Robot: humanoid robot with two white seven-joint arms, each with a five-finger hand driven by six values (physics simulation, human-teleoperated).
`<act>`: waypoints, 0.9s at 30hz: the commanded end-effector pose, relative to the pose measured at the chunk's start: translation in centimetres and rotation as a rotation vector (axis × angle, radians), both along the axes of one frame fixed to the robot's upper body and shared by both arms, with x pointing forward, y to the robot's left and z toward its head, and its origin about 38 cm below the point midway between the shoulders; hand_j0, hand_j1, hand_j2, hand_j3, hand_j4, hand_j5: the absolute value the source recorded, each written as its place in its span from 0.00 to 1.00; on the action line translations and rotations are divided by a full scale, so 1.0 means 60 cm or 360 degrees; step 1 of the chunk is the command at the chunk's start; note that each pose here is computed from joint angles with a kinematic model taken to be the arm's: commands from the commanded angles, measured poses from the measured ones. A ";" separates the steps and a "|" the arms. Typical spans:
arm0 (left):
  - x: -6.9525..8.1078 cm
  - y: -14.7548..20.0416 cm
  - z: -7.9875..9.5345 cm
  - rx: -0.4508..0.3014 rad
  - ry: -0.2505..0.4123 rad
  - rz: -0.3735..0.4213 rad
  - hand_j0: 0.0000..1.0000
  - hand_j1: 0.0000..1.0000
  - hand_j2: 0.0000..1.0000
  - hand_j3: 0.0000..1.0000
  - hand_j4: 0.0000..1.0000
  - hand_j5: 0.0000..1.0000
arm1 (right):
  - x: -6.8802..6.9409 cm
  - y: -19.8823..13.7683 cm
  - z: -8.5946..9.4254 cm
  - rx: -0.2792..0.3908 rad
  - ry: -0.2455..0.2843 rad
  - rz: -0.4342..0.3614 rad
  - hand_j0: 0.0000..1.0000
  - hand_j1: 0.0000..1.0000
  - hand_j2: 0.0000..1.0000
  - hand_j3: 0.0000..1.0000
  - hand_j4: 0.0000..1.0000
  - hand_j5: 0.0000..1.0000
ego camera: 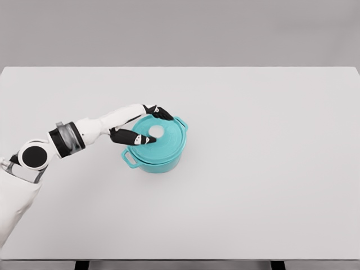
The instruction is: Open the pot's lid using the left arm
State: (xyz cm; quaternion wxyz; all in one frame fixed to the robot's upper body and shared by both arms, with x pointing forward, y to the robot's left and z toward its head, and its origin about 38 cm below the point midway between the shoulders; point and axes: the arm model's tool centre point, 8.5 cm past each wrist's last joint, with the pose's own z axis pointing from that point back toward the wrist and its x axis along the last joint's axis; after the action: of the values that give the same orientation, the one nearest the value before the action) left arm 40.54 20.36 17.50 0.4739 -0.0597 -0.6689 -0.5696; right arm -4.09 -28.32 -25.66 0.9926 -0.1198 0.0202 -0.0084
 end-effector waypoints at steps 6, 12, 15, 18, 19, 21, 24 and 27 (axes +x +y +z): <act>-0.002 0.000 -0.005 -0.0005 0.0009 0.0006 0.71 0.71 0.71 0.71 0.71 0.71 | 0.000 0.000 0.000 0.0000 0.0000 -0.0001 1.00 1.00 1.00 1.00 1.00 1.00; -0.002 -0.002 -0.010 0.0006 0.0012 0.0009 0.72 0.72 0.72 0.72 0.72 0.72 | 0.000 0.000 0.000 0.0000 0.0000 -0.0001 1.00 1.00 1.00 1.00 1.00 1.00; -0.001 -0.001 -0.012 0.0014 0.0012 0.0012 0.72 0.72 0.72 0.72 0.72 0.72 | 0.000 0.000 0.000 0.0000 0.0000 -0.0001 1.00 1.00 1.00 1.00 1.00 1.00; 0.001 -0.006 -0.016 0.0005 0.0020 0.0017 0.71 0.71 0.71 0.71 0.71 0.71 | 0.000 0.000 0.000 0.0000 0.0000 -0.0001 1.00 1.00 1.00 1.00 1.00 1.00; 0.000 -0.007 -0.017 0.0004 0.0023 0.0015 0.72 0.72 0.72 0.72 0.72 0.72 | 0.000 0.000 0.000 0.0000 0.0000 -0.0001 1.00 1.00 1.00 1.00 1.00 1.00; 0.001 -0.007 -0.017 0.0004 0.0023 0.0015 0.72 0.72 0.72 0.72 0.72 0.72 | 0.000 0.000 0.000 0.0000 0.0000 -0.0001 1.00 1.00 1.00 1.00 1.00 1.00; 0.001 -0.005 -0.019 0.0007 0.0027 0.0019 0.72 0.72 0.72 0.72 0.72 0.72 | 0.000 0.000 0.000 0.0000 0.0000 -0.0001 1.00 1.00 1.00 1.00 1.00 1.00; 0.003 -0.003 -0.024 0.0008 0.0041 0.0028 0.72 0.72 0.72 0.72 0.72 0.72 | 0.000 0.000 0.000 0.0000 0.0000 -0.0001 1.00 1.00 1.00 1.00 1.00 1.00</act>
State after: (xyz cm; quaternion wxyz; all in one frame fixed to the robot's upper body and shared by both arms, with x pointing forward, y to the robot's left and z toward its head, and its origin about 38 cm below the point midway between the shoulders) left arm 40.67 20.08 16.20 0.4847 -0.0580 -0.6621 -0.5687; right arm -4.09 -28.32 -25.66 0.9926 -0.1198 0.0202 -0.0084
